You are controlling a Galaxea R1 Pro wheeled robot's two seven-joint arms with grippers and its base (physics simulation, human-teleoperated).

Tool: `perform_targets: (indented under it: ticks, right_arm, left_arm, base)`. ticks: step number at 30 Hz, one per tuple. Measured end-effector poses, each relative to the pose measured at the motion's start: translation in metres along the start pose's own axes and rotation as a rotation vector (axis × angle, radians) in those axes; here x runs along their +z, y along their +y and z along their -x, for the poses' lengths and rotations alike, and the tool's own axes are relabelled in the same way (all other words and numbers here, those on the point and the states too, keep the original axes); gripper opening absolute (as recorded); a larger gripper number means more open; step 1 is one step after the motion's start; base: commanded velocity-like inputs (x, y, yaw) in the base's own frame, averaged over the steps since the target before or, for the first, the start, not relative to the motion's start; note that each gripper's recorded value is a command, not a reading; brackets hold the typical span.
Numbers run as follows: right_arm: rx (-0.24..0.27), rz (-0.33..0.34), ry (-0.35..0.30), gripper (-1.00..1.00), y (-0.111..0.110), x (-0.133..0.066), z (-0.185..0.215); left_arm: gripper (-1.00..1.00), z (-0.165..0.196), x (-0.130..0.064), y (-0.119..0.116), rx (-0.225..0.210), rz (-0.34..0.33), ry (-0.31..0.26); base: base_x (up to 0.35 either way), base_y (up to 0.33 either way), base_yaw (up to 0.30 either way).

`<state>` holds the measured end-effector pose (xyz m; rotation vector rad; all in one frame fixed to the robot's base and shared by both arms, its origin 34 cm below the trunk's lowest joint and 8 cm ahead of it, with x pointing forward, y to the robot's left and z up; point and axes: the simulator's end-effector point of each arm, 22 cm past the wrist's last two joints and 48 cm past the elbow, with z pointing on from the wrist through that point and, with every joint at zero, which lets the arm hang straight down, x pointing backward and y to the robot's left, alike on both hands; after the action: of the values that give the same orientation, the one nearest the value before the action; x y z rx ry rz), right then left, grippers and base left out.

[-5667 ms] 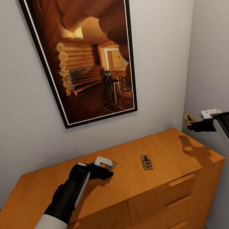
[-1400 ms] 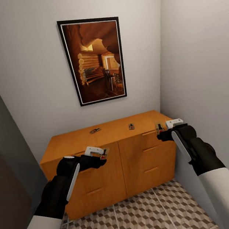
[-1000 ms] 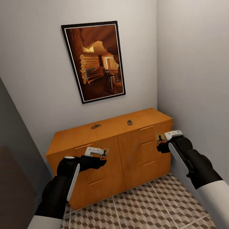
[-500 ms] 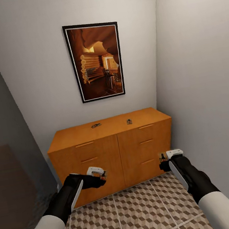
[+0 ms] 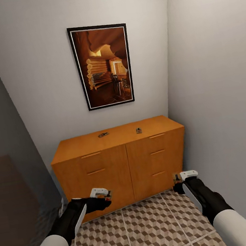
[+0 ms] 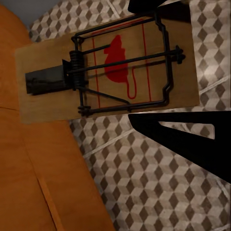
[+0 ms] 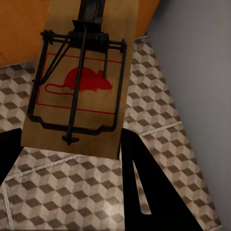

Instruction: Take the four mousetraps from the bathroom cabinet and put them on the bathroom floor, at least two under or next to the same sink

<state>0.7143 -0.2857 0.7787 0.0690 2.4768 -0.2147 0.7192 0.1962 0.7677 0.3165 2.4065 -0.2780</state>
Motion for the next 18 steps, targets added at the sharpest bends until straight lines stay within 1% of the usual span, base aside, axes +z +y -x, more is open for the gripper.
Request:
perform_targets:
  ticks: [4,11,18]
  right_arm:
    - [0.001,-0.002,0.01,-1.0,0.001,0.007,-0.011]
    - [0.004,0.005,0.012,-1.0,0.002,0.009,-0.014]
    - [0.008,0.009,0.016,-1.0,0.003,0.01,-0.016]
  left_arm:
    - [-1.0,-0.013,0.004,0.004,-0.009,0.003,0.019]
    - [-1.0,-0.036,0.009,0.016,-0.019,0.016,0.045]
    - [-1.0,-0.057,0.014,0.019,-0.027,0.018,0.063]
  base:
    - [0.0,0.0,0.0]
    - [0.0,0.0,0.0]
    - [0.0,0.0,0.0]
